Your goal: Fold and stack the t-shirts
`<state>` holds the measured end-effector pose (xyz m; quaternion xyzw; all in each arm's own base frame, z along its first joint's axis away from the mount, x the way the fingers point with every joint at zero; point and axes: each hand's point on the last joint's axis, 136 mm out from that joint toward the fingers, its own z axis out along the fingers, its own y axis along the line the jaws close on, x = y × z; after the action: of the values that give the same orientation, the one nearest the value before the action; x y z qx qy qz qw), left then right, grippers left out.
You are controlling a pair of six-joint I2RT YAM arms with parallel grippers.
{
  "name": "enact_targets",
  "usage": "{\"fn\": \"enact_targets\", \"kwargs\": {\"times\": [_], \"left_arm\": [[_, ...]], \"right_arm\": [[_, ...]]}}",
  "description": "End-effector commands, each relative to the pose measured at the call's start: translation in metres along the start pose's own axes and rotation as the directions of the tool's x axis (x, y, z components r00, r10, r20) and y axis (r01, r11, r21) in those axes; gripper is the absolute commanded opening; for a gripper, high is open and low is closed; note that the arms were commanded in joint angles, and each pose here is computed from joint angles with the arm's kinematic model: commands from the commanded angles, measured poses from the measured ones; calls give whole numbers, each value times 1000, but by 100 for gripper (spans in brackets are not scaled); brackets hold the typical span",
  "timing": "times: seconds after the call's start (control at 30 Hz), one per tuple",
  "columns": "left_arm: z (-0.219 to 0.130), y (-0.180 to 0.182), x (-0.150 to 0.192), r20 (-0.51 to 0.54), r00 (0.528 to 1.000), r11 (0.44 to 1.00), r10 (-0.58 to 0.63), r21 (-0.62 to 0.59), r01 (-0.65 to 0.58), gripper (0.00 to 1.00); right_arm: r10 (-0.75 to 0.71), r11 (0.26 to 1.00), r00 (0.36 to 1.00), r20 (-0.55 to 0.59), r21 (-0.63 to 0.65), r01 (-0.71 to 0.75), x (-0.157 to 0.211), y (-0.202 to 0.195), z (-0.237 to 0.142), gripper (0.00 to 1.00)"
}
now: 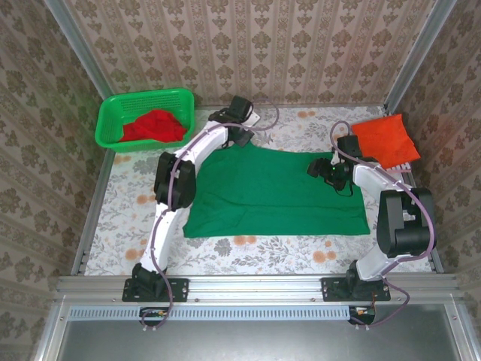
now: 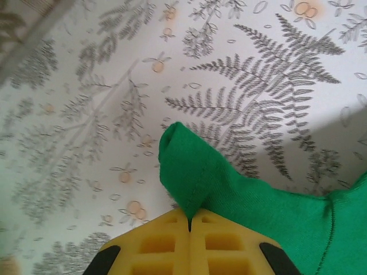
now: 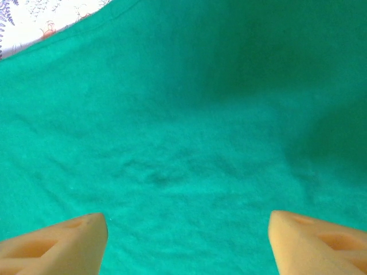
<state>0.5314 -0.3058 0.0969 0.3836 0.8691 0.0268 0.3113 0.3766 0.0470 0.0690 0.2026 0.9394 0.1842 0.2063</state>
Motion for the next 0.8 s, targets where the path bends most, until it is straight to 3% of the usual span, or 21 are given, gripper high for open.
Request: {"fn": "enact_targets", "kwargs": {"times": [0.0, 0.13, 0.17, 0.23, 0.3, 0.37, 0.6, 0.77], "left_arm": [[-24, 34, -34, 62, 994, 980, 95, -179, -82, 0], [-32, 42, -43, 56, 991, 961, 121, -256, -103, 0], [-34, 40, -44, 63, 990, 963, 128, -249, -108, 11], [-35, 33, -44, 74, 991, 974, 114, -206, -96, 50], [-34, 29, -37, 64, 996, 986, 61, -156, -50, 80], [-36, 29, -29, 61, 998, 994, -28, -107, 34, 97], [-27, 30, 29, -2, 946, 946, -323, 31, 323, 99], [-11, 28, 85, -88, 867, 867, -491, 51, 496, 78]], "right_arm": [[-2, 1000, 1000, -23, 14, 2, 5, -6, 5, 75], [0, 1000, 1000, -28, 13, 0, 6, -6, 7, 75], [1, 1000, 1000, -29, 12, 0, 6, -6, 7, 75], [2, 1000, 1000, -26, 6, -2, 5, -5, 7, 75], [-2, 1000, 1000, -25, -5, 2, 4, -2, 8, 75], [-3, 1000, 1000, -20, -8, 3, 2, -1, 8, 75], [-3, 1000, 1000, -29, -7, 3, 0, 0, 14, 75], [-17, 1000, 999, -34, -16, 16, -2, 8, 17, 75]]}}
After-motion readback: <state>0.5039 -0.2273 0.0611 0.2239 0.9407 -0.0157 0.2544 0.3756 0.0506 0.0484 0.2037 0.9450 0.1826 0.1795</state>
